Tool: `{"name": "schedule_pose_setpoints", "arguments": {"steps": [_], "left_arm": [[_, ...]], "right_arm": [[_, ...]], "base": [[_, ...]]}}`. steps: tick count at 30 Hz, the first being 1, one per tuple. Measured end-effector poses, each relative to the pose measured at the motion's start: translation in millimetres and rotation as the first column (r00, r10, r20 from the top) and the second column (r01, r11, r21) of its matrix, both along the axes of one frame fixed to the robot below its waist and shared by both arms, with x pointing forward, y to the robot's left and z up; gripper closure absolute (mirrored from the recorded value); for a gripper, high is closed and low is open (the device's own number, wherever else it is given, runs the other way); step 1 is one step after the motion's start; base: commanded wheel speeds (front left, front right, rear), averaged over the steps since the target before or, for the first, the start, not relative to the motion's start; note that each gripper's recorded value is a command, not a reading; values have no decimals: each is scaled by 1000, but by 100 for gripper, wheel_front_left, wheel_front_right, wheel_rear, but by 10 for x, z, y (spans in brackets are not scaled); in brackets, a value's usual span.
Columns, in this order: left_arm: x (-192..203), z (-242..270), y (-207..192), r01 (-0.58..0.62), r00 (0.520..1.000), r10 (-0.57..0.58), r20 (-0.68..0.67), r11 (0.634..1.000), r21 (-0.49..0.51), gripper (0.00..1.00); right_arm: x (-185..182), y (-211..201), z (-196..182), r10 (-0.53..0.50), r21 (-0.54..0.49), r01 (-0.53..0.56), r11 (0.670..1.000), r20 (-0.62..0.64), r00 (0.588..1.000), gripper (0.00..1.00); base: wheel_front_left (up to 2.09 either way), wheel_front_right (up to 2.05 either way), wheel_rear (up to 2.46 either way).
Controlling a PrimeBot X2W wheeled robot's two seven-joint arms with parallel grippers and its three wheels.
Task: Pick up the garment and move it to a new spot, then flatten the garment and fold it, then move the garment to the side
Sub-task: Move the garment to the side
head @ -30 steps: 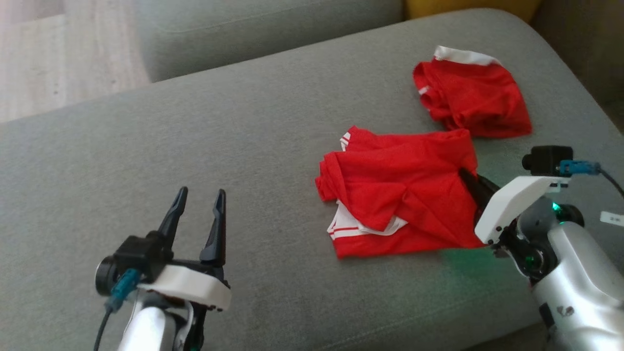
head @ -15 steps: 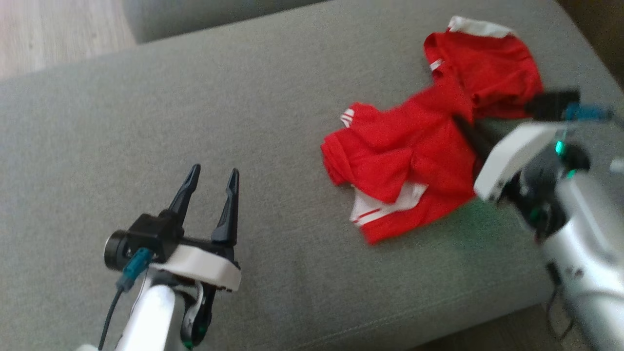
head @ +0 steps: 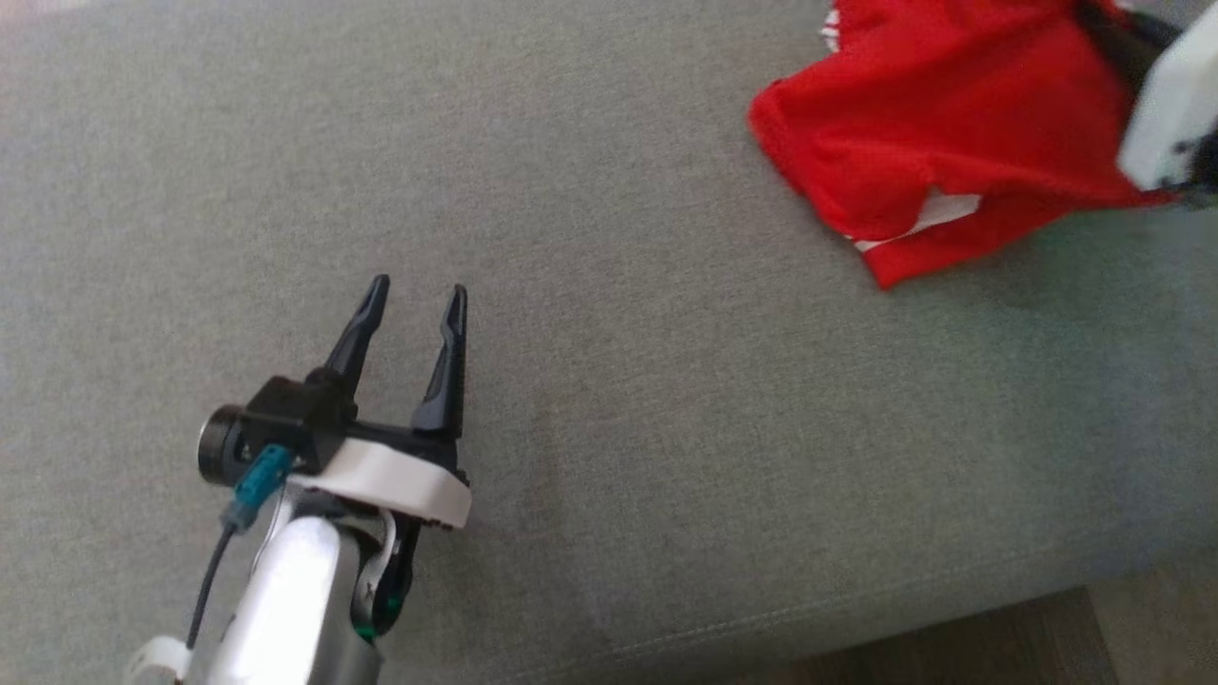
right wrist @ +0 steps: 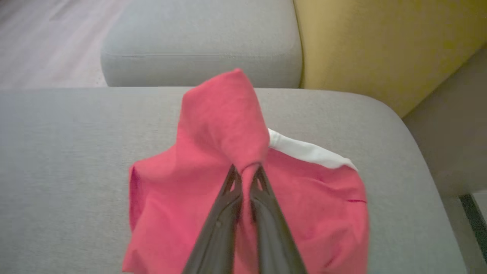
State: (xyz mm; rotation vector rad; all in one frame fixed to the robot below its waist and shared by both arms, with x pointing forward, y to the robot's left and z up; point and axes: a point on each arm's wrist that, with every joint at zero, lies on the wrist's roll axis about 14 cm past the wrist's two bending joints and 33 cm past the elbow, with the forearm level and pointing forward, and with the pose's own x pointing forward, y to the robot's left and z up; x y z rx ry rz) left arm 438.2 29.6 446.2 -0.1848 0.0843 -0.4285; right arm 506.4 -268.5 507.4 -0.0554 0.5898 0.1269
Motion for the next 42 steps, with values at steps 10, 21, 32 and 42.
{"name": "schedule_pose_setpoints", "arguments": {"steps": [10, 21, 32, 42], "left_arm": [[156, -170, 89, -28, 999, 29, -27, 1000, 3, 0], [290, -396, 227, -59, 996, 61, -57, 998, 37, 0], [300, -215, 271, -75, 997, 76, -15, 997, 35, 0], [125, 194, 400, -117, 992, 116, 58, 993, 15, 0]], "right_arm": [[120, -839, -165, -162, -165, 151, 975, -57, 985, 100], [249, -1272, -665, -232, -347, 186, 919, -97, 968, 87], [422, -924, -496, -152, -328, 144, 934, -1, 988, 0], [450, -622, 350, -67, -253, 131, 958, 245, 967, 0]], "base": [[0, 0, 0], [0, 0, 0], [0, 0, 0], [0, 0, 0]]}}
